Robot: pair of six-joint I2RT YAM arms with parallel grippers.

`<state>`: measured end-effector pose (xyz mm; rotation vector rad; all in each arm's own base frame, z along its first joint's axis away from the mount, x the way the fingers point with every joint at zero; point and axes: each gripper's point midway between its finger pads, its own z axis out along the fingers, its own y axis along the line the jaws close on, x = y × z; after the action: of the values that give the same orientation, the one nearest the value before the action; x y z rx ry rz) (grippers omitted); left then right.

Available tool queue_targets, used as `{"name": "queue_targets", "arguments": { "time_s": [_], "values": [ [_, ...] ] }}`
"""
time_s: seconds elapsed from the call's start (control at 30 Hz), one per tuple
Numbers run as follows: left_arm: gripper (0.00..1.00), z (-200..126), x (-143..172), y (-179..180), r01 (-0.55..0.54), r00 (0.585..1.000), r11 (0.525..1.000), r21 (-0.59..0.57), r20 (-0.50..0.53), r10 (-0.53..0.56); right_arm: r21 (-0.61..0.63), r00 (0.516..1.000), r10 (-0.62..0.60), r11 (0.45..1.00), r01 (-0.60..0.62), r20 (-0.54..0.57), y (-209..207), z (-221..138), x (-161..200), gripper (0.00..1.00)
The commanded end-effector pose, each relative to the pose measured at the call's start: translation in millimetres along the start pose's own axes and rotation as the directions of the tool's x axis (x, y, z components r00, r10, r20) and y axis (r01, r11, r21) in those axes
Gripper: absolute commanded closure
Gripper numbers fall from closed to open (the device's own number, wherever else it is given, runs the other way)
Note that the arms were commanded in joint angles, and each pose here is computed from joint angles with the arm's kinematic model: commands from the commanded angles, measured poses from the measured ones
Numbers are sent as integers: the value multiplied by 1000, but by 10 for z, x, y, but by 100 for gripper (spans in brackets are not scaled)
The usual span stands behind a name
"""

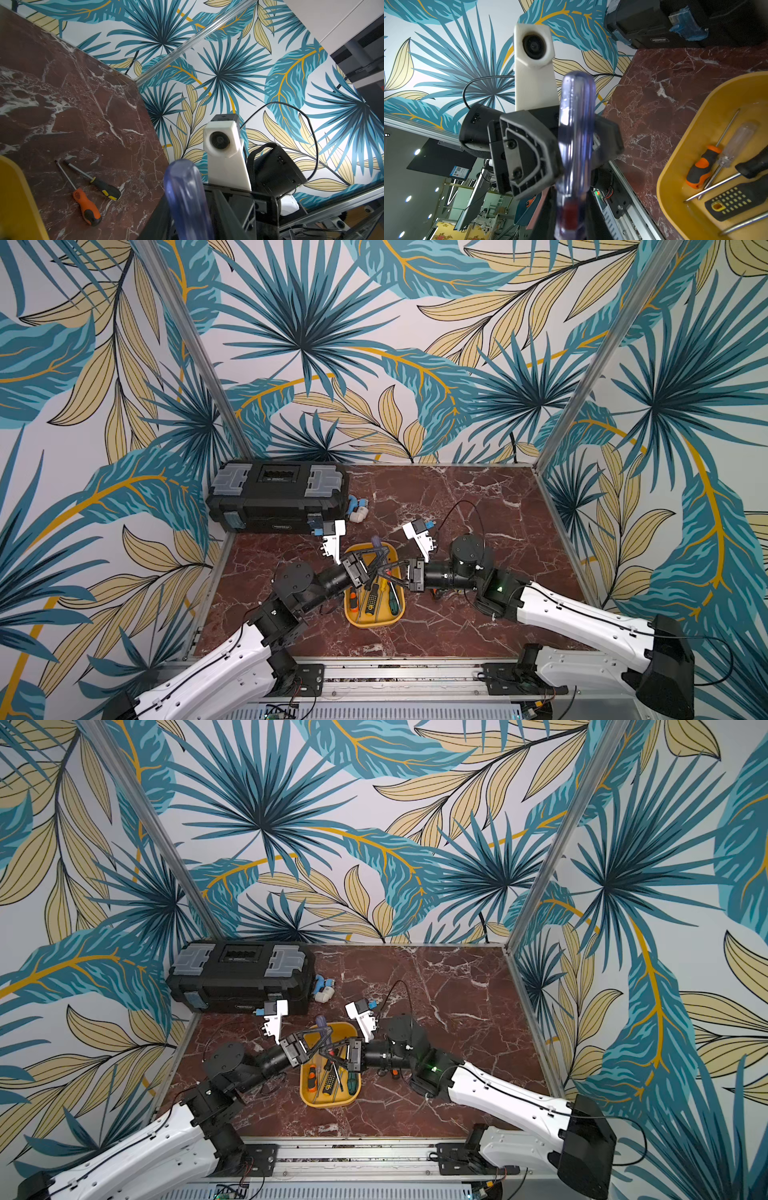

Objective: Put the screwdriver on the desktop into the storage box
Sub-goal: Pick up the screwdriver from the center of the board.

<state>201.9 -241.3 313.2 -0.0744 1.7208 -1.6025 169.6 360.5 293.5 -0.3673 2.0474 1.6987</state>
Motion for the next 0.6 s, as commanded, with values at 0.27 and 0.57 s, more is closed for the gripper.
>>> {"name": "queue_targets", "arguments": {
  "time_s": [0.27, 0.57],
  "values": [
    [100, -34, 34, 488, -60, 998, 967, -246, -42, 51, 134, 999, -30, 990, 32, -22, -227, -64, 138, 46],
    [100, -122, 49, 919, -66, 997, 884, -463, -62, 42, 414, 979, -105, 894, 169, -173, -619, -60, 523, 41]
  ]
}}
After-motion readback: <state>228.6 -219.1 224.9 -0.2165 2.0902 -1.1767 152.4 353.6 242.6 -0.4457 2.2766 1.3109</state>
